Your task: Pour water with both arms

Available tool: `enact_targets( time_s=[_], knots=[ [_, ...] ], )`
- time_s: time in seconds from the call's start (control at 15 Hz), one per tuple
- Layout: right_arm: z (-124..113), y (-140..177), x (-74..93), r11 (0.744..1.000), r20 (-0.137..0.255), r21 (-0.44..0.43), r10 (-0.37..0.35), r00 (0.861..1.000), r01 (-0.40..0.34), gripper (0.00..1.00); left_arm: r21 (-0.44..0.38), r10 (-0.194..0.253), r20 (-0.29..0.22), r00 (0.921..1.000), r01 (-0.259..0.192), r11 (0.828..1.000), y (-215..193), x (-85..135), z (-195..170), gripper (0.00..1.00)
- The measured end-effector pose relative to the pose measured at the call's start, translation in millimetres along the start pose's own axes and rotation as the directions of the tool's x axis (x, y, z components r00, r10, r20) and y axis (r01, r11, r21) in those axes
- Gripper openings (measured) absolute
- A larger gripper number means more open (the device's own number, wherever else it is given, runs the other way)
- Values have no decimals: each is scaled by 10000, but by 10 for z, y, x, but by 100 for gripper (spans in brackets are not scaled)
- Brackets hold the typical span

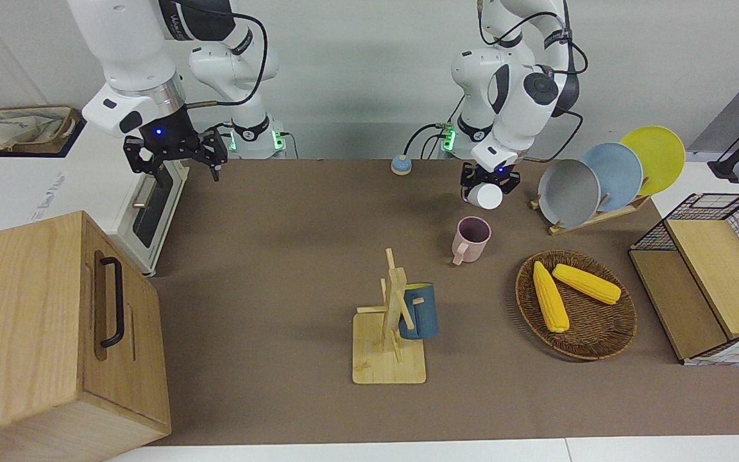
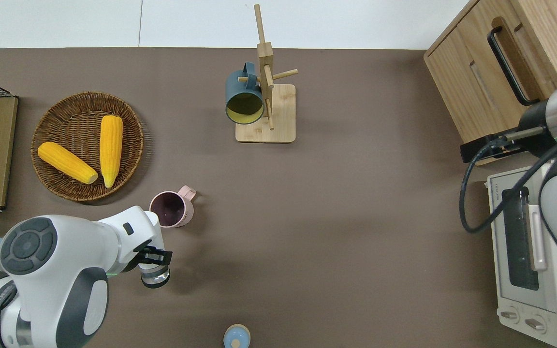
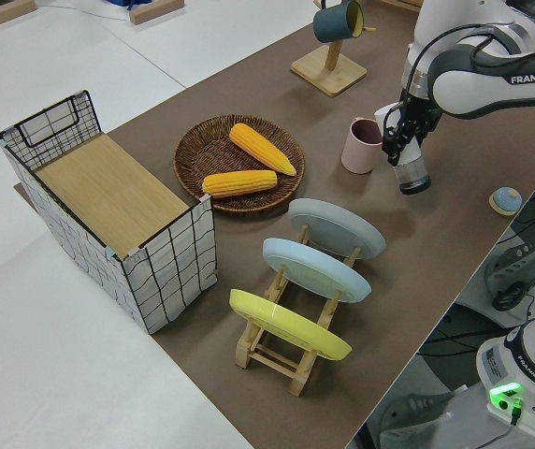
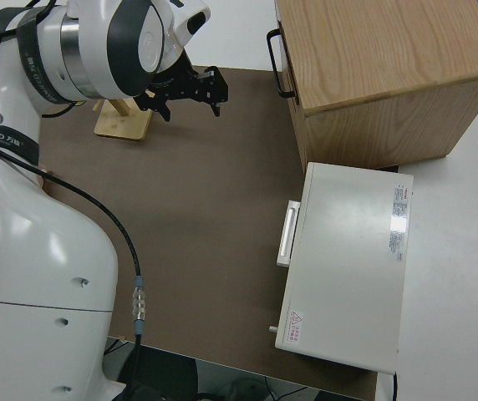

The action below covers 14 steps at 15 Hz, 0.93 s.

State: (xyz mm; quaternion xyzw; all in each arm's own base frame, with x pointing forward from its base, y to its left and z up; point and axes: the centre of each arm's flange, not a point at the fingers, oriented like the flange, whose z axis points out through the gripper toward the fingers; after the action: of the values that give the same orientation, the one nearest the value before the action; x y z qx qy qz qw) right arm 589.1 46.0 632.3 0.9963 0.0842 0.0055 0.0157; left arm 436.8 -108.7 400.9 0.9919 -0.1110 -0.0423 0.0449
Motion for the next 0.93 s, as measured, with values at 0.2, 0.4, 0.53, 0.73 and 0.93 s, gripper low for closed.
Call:
enact_targets(
  time_s=[0.2, 0.4, 0.53, 0.73, 0.93],
  knots=[
    [-1, -5, 0, 10000, -1, 0, -9, 10000, 9, 99, 126, -15, 572, 9984, 8, 9999, 2, 135, -45, 63],
    [-1, -4, 0, 10000, -2, 0, -7, 10000, 7, 99, 126, 5, 940, 9956, -17, 9999, -8, 249, -25, 63],
    [-1, -4, 0, 10000, -2, 0, -7, 10000, 7, 99, 91, 6, 1123, 9937, -16, 10000, -14, 272, 13, 63],
    [-1, -4, 0, 10000, -2, 0, -7, 10000, 7, 99, 56, -6, 1415, 9899, -2, 10000, -14, 256, 45, 63],
    [-1, -4, 0, 10000, -2, 0, -7, 10000, 7, 99, 42, 2, 1619, 9868, -9, 10000, -3, 235, 59, 63]
  ],
)
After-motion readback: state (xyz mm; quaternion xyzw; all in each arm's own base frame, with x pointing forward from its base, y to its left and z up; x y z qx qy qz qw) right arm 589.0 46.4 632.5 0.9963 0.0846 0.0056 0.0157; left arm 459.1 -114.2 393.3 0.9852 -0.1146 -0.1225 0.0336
